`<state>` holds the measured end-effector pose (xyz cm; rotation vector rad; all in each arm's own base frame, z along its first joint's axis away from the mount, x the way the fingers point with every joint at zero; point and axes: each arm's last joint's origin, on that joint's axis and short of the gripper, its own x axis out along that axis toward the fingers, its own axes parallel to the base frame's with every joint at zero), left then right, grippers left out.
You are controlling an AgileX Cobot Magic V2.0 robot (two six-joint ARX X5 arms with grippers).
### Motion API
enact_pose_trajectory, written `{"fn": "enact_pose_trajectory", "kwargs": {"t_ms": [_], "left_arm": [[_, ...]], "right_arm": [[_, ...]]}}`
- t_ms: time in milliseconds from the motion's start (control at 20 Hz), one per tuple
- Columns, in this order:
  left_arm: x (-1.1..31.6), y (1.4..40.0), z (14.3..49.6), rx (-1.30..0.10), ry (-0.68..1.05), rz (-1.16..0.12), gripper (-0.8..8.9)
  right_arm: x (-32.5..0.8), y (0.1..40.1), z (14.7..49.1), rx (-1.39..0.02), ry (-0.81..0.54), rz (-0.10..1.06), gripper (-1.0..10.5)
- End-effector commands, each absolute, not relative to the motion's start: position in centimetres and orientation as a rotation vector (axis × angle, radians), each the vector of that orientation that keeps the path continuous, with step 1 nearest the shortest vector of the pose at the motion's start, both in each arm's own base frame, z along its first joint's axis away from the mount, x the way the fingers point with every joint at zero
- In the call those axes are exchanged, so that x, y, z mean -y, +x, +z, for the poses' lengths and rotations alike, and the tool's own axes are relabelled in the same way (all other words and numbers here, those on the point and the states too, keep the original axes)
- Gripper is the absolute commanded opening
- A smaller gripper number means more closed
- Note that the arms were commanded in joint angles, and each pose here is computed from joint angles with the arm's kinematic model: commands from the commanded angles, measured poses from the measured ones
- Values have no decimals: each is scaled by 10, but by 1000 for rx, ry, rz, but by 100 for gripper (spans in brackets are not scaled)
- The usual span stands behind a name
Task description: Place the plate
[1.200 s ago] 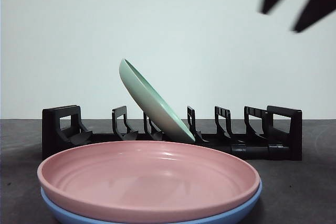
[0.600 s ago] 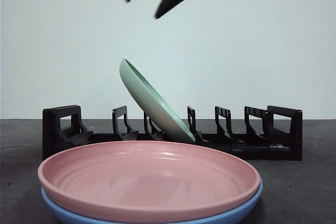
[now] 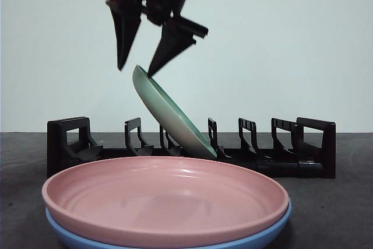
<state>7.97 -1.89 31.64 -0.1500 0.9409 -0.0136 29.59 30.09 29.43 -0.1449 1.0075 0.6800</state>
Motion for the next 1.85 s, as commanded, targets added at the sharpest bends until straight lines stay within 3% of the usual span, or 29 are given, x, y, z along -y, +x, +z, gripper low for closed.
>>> {"fn": "enact_pose_trajectory", "kwargs": {"t_ms": [50,450,550,900,1150,1500,1850], "left_arm": [[19,80,322,-915,-153,-14,344],[19,81,323,-909,-152,-11,344],[19,81,323,-903,-153,-12,344],[19,83,324,-882,-158,-16,344],[20,84,326,-860,-163,-20,344],[20,84,326,-861,-180,-12,344],[20,84,326,-862,-183,-11,344]], "right_arm": [[-309,304,285,-1002,-166,690,246],[-316,305,272,-1029,-184,701,17],[-316,305,277,-1030,-184,702,17],[-317,289,342,-984,-224,784,17],[-324,253,384,-932,-322,895,17],[-337,182,409,-833,-364,1064,17],[-304,129,380,-678,-369,1091,17]]}}
